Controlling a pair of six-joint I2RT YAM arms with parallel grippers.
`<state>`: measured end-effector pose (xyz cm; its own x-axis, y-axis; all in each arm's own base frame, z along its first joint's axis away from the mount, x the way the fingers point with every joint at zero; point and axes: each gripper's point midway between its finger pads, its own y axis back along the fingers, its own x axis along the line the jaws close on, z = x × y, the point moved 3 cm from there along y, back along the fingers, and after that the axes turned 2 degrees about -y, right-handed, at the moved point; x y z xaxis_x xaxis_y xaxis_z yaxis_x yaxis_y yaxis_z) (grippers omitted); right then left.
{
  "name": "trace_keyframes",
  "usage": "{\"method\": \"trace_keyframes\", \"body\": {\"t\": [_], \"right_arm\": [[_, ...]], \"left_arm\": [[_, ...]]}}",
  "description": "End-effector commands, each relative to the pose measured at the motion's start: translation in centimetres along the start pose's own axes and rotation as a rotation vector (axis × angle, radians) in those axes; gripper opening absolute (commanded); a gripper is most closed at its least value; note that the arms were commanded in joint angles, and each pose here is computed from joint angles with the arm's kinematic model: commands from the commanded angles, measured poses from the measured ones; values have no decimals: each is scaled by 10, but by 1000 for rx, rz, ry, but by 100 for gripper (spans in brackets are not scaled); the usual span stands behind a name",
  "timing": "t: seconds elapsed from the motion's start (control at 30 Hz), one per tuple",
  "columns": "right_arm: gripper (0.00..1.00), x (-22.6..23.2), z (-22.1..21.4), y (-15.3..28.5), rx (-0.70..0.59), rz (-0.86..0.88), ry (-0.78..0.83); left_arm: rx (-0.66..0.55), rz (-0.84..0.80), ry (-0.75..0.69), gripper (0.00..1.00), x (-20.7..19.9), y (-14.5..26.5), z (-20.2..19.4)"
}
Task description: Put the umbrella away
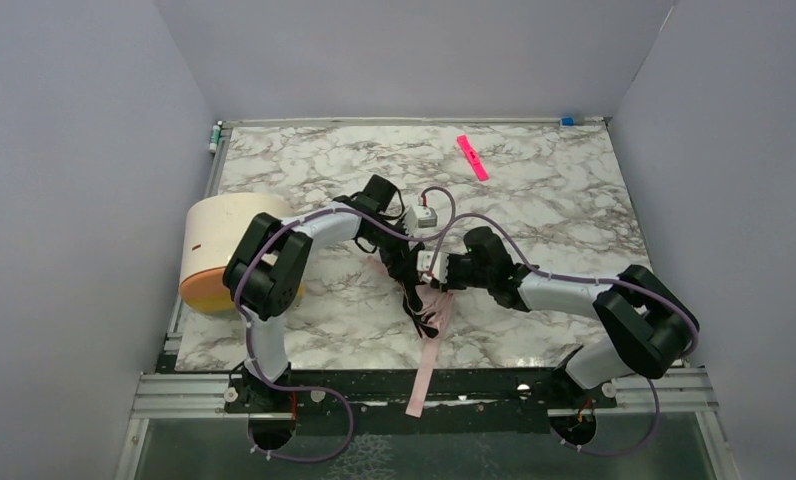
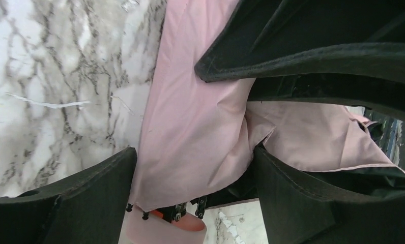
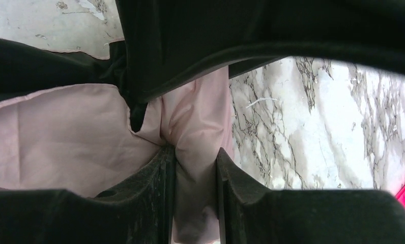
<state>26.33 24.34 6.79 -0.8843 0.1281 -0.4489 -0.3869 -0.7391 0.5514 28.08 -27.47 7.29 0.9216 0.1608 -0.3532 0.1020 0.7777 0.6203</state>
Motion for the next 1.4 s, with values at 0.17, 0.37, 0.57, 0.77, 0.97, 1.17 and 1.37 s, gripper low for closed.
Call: {"method": "trace_keyframes", "body": {"t": [0.17,0.37,0.57,0.77,0.97,1.17,1.37], "right_arm": [[32,22,-14,6,47,77,-31],[33,21,-7,7,12,81,-49],[51,12,19,20,-72,50,-69],[61,4,66,62,-256,-24,-180],[62,10,87,104,-328,-82,-539],[61,0,84,132,-351,-278,-1067],[63,-10,68,142,-247,-429,-1199]], "left_arm": [[186,-31,-67,74,-10,-26,-32],[250,14,-123,37,-7,-30,-40],[280,72,-165,5,-1,-27,-39],[281,160,-216,0,7,-18,-37],[255,274,-278,0,16,-8,-29],[209,367,-318,0,21,-1,-29],[185,453,-400,0,21,4,-30]]}}
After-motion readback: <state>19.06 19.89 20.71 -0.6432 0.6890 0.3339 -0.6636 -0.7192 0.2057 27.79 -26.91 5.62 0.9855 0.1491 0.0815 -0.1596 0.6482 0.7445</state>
